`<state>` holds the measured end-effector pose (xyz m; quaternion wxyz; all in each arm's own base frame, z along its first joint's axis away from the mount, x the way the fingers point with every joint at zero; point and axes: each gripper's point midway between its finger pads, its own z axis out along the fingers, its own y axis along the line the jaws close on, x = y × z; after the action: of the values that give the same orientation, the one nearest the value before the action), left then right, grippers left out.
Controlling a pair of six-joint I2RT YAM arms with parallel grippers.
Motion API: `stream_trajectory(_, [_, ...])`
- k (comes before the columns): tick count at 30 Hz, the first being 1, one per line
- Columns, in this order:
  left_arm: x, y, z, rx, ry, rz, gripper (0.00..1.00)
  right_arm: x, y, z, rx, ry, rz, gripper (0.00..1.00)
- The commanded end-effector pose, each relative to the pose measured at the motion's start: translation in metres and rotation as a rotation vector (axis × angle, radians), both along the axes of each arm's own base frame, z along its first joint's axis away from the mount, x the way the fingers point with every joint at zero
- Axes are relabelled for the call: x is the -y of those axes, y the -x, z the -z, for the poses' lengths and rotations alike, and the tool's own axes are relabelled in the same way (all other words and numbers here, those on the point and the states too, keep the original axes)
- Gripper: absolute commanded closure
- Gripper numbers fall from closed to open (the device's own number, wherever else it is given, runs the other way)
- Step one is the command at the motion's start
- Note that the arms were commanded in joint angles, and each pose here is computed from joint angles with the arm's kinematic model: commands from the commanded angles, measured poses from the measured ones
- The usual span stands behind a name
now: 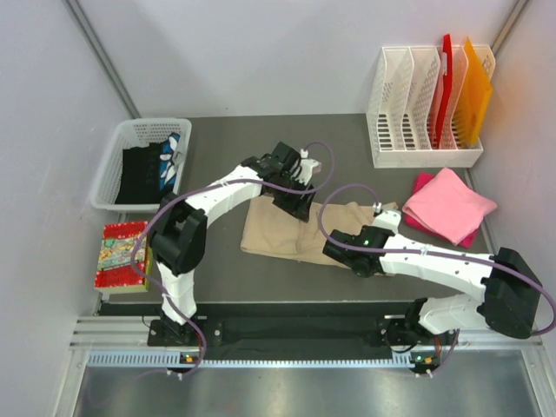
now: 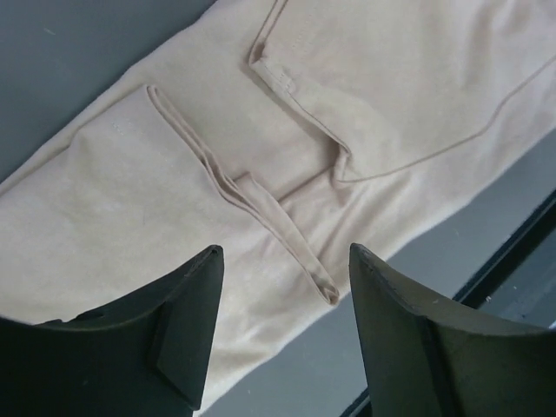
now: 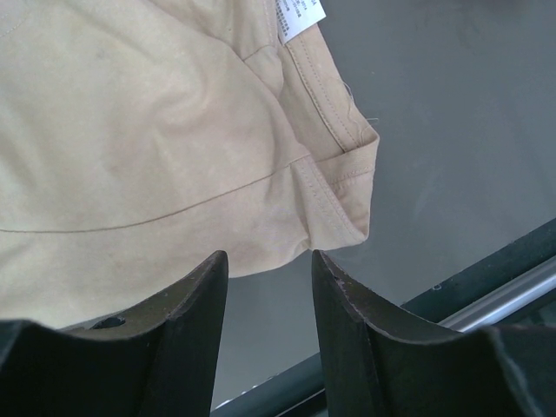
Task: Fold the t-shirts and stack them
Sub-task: Fold the tshirt
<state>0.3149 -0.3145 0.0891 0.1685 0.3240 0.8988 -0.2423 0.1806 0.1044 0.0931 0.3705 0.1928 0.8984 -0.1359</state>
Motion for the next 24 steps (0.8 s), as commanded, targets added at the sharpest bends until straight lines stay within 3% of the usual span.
stream_trajectory(1, [-0.003, -0.01, -0.066, 0.155, 0.123, 0.006, 0.35, -0.005, -0.004, -0.009, 0.04, -0.009, -0.002, 0.56])
stream_trajectory(3, [-0.025, -0.029, -0.075, 0.243, 0.089, -0.079, 0.35, -0.005, -0.005, -0.01, 0.045, -0.011, -0.001, 0.56])
stream_trajectory(6, [-0.066, -0.049, -0.058, 0.26, 0.035, -0.18, 0.38, -0.004, -0.004, -0.008, 0.041, -0.001, -0.001, 0.56])
stream_trajectory(12, [-0.153, -0.074, -0.008, 0.132, -0.016, -0.324, 0.41, -0.006, -0.005, -0.008, 0.046, -0.01, -0.006, 0.57])
stream_trajectory(24, [-0.162, -0.046, 0.054, -0.052, -0.027, -0.282, 0.46, -0.008, -0.005, -0.008, 0.042, -0.003, -0.008, 0.56])
